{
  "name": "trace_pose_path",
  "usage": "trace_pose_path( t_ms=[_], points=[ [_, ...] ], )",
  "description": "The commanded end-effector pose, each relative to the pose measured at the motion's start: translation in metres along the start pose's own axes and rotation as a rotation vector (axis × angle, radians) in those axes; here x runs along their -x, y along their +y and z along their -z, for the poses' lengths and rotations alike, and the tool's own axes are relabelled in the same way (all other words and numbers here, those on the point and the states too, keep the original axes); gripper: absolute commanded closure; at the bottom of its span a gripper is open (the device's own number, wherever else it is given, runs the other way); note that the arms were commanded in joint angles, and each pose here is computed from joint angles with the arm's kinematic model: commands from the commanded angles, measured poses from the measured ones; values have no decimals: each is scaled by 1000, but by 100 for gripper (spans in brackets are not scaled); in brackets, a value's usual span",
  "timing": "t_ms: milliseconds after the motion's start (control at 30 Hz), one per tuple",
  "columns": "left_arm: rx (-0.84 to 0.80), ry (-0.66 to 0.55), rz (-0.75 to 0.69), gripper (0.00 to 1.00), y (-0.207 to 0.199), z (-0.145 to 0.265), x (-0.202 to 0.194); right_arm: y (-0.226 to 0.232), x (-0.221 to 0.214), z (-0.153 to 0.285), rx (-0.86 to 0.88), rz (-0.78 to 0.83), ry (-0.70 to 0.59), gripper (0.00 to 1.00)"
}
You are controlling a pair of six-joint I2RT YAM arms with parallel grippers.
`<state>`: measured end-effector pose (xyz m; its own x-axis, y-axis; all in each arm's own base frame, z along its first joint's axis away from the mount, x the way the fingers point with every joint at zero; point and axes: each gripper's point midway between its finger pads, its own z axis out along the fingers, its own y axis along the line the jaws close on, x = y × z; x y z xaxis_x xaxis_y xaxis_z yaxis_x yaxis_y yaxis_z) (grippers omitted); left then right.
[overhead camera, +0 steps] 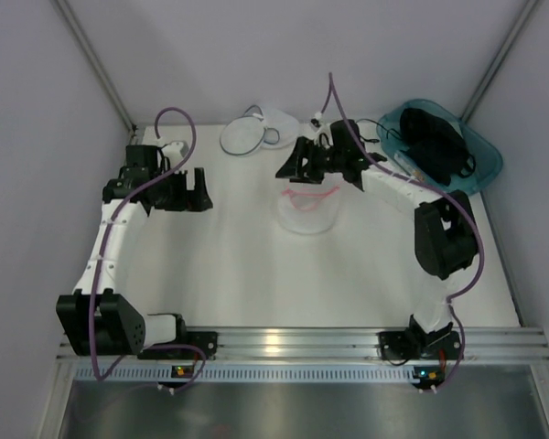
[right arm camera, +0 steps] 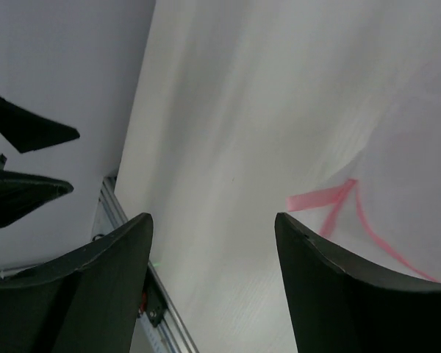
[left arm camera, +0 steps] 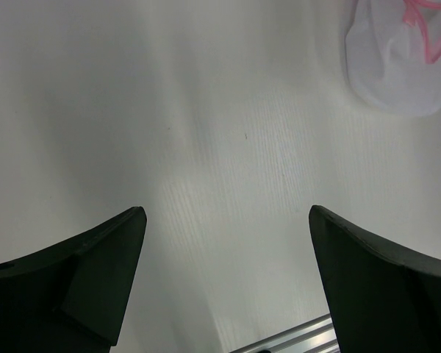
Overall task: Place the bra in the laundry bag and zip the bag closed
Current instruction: Move the laundry bag to the center of the board.
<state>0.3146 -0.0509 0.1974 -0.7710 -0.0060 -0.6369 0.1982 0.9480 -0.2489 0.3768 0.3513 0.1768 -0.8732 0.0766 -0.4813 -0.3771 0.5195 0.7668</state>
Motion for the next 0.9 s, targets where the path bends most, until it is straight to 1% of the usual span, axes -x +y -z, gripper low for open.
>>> trace_pose_path(
  t_ms=[0, 33, 67, 100, 167, 200, 233, 267, 300, 367, 400, 533, 700, 733, 867],
  points=[
    [-81, -16, -57, 1, -12, 0, 5, -12, 76, 45, -47, 68, -207, 32],
    [-92, -14, -60, 1, -13, -1, 4, -40, 91, 54, -87, 39, -238, 32],
    [-100, -16, -62, 1, -14, -1, 5, -55, 97, 57, -106, 22, -246, 32],
    [-120, -16, -69, 1, -17, -2, 5, -83, 108, 62, -135, -17, -262, 32],
    [-133, -17, -75, 1, -19, -2, 6, -102, 118, 64, -132, -46, -270, 33],
    [-136, -15, -75, 1, -20, -3, 7, -130, 121, 65, -154, -98, -271, 33],
    [-141, -11, -74, 1, -20, -4, 7, -141, 123, 65, -159, -118, -275, 36],
    [-139, -9, -71, 1, -19, -4, 7, -147, 129, 66, -156, -122, -287, 37],
    [-139, -7, -71, 1, -19, -5, 8, -164, 128, 64, -168, -150, -286, 38],
    [-130, -7, -73, 1, -17, -6, 8, -177, 131, 61, -186, -160, -296, 44],
    [-126, -7, -75, 1, -16, -6, 8, -186, 127, 56, -193, -179, -286, 46],
    [-105, -4, -69, 1, -12, -7, 8, -205, 109, 46, -220, -239, -262, 47],
    [-98, -2, -58, 1, -12, -8, 8, -222, 76, 38, -234, -342, -210, 46],
    [-100, 0, -58, 1, -12, -8, 8, -221, 77, 37, -208, -337, -215, 47],
    [-95, 4, -51, 1, -11, -9, 8, -221, 62, 30, -182, -401, -190, 52]
  ],
)
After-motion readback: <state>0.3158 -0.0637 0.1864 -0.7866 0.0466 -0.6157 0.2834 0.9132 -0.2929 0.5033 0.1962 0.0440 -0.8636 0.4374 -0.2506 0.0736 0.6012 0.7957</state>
